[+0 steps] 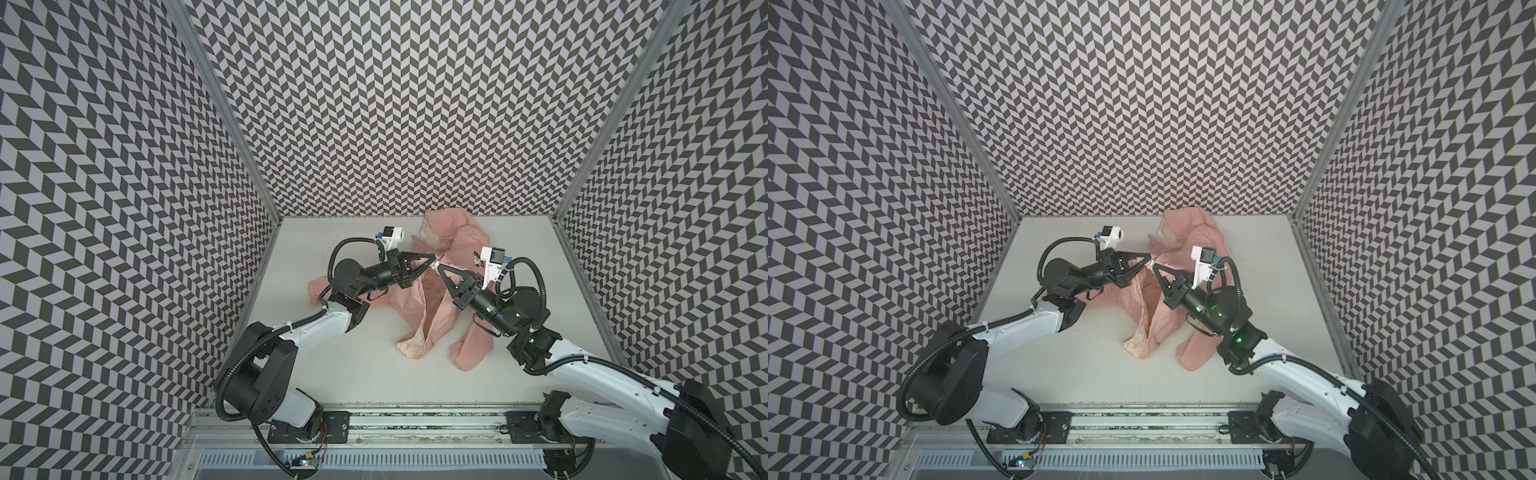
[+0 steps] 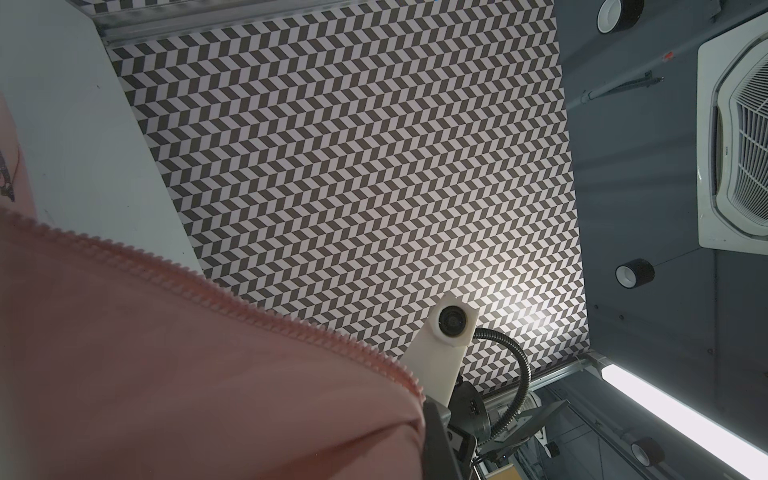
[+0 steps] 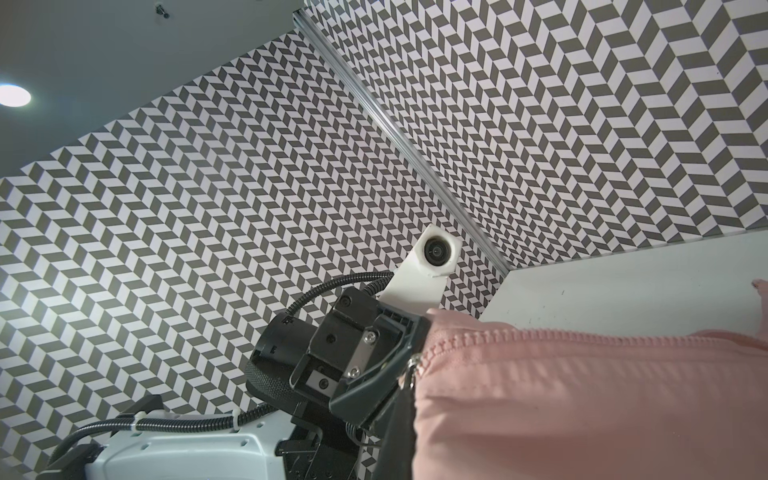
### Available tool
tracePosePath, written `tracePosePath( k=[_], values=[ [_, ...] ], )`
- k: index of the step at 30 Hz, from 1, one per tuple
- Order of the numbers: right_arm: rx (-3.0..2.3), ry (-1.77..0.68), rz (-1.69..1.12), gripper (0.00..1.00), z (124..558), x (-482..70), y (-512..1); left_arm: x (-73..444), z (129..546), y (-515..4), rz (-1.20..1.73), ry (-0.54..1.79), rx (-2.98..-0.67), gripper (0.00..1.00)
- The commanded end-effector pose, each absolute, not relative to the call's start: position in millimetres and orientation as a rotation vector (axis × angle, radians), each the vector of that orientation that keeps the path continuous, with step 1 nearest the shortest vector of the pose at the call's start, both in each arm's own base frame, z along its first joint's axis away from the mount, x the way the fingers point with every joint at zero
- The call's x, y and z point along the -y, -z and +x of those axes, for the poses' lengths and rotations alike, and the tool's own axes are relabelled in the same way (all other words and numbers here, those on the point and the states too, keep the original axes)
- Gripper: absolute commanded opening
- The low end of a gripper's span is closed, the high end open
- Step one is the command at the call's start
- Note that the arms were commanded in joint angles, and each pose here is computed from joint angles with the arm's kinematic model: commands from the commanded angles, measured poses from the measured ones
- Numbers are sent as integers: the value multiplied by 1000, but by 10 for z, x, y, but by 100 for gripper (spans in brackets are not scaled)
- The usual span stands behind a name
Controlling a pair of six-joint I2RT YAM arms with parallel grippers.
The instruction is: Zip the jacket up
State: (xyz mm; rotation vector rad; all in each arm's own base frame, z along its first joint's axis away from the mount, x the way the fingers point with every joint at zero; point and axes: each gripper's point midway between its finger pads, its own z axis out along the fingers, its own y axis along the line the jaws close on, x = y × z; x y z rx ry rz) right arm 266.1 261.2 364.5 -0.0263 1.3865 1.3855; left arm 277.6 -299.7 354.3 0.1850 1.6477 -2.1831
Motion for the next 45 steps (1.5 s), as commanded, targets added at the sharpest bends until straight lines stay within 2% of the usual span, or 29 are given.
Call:
tracePosePath(
  k=[1, 18, 27, 34, 45],
  values=[
    [-1412, -1452, -129, 0, 2469, -2771, -3603, 2896, 2896, -3816, 142, 2157, -1481, 0],
    [-1613, -1386, -244, 0, 2565, -3045, -2915, 2992, 2890, -4126, 96, 2251, -1518, 0],
    [-1596, -1479, -353, 0, 2425, -3219, -2933, 3016, 2974, -4159, 57, 2280, -1512, 0],
    [-1581, -1426, -311, 0, 2470, -3128, -2987, 3035, 3008, -4013, 29, 2291, -1531, 0],
    [-1689, -1323, -246, 0, 2511, -2962, -2765, 3011, 3053, -3906, 40, 2237, -1541, 0]
  ],
)
